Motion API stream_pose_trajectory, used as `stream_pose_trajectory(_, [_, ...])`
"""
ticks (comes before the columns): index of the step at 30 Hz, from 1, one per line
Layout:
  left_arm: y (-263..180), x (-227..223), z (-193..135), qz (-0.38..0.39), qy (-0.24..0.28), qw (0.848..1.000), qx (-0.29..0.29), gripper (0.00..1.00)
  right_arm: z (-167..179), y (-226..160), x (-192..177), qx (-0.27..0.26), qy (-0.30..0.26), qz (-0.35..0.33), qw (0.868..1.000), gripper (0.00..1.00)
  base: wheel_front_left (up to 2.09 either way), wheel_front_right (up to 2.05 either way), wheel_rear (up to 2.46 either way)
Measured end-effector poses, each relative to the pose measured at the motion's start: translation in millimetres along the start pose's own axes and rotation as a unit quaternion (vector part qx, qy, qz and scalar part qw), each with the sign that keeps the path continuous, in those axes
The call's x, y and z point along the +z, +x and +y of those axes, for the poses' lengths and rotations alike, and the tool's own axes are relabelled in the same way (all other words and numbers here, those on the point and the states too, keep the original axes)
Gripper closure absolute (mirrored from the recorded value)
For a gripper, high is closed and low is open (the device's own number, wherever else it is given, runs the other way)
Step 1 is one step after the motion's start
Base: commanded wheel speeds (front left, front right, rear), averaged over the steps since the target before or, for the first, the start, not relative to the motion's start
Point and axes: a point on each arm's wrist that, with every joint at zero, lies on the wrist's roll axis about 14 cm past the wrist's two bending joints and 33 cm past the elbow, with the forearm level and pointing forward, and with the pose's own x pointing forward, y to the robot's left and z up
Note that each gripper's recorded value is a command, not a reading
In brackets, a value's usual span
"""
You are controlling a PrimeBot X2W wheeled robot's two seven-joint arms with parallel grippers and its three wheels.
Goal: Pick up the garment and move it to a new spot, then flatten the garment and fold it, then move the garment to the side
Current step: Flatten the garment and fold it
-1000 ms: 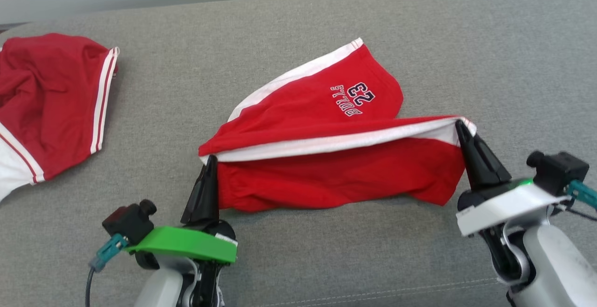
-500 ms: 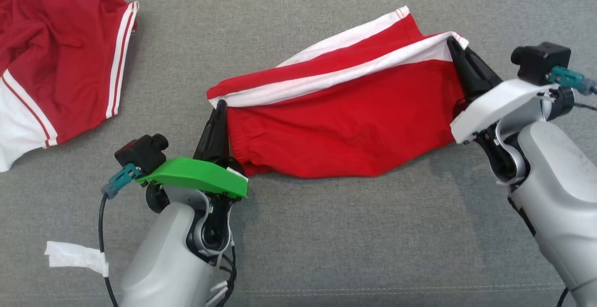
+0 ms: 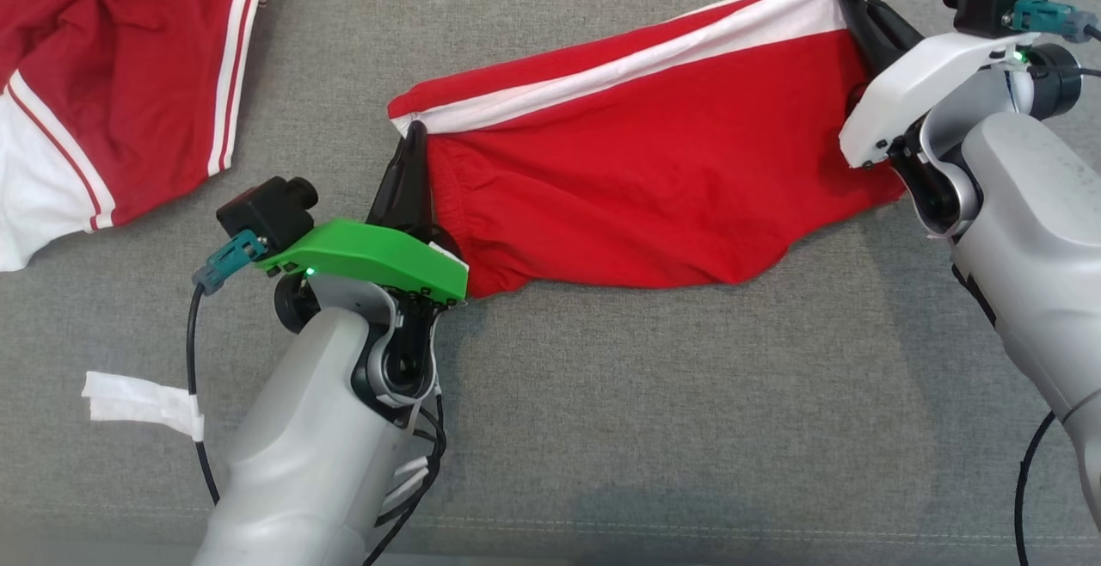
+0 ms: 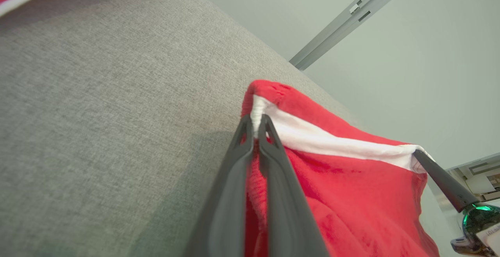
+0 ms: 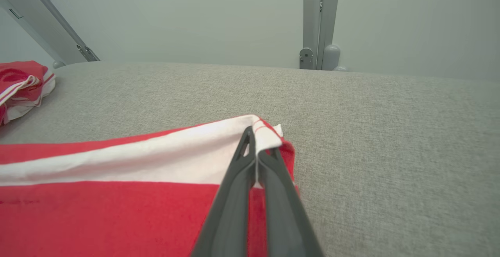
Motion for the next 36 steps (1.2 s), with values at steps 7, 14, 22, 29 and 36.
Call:
stream_pose_trajectory(7, [9.0, -5.4, 2.9, 0.012, 0.008, 1.0, 0.006, 1.0, -4.1, 16.4, -11.1, -0.004, -0.005, 0.02, 1.0, 1.0, 0.0, 0.0, 0.0])
stream_pose_trajectory(14, [7.4, -4.2, -3.0, 0.011, 0.066, 0.998, -0.009, 0.08, -1.1, 27.3, -10.1, -0.001, -0.023, 0.019, 1.0, 0.01, 0.0, 0.0, 0.0])
stream_pose_trajectory(22, [-7.1, 0.2, -5.2, -0.003, 0.118, 0.993, -0.018, 0.0, 5.3, 26.3, -4.3, 0.007, -0.049, 0.013, 0.999, 0.0, 0.0, 0.0, 0.0])
stream_pose_trajectory(29, [-26.7, 13.7, -5.6, -0.034, 0.152, 0.988, -0.021, 0.0, 2.0, 15.0, 10.4, 0.012, -0.083, 0.006, 0.996, 0.0, 0.0, 0.0, 0.0])
stream_pose_trajectory(36, [-54.7, 31.4, -4.2, -0.073, 0.159, 0.985, -0.011, 0.0, -14.8, -13.5, 3.6, -0.006, -0.1, 0.031, 0.994, 0.0, 0.0, 0.0, 0.0])
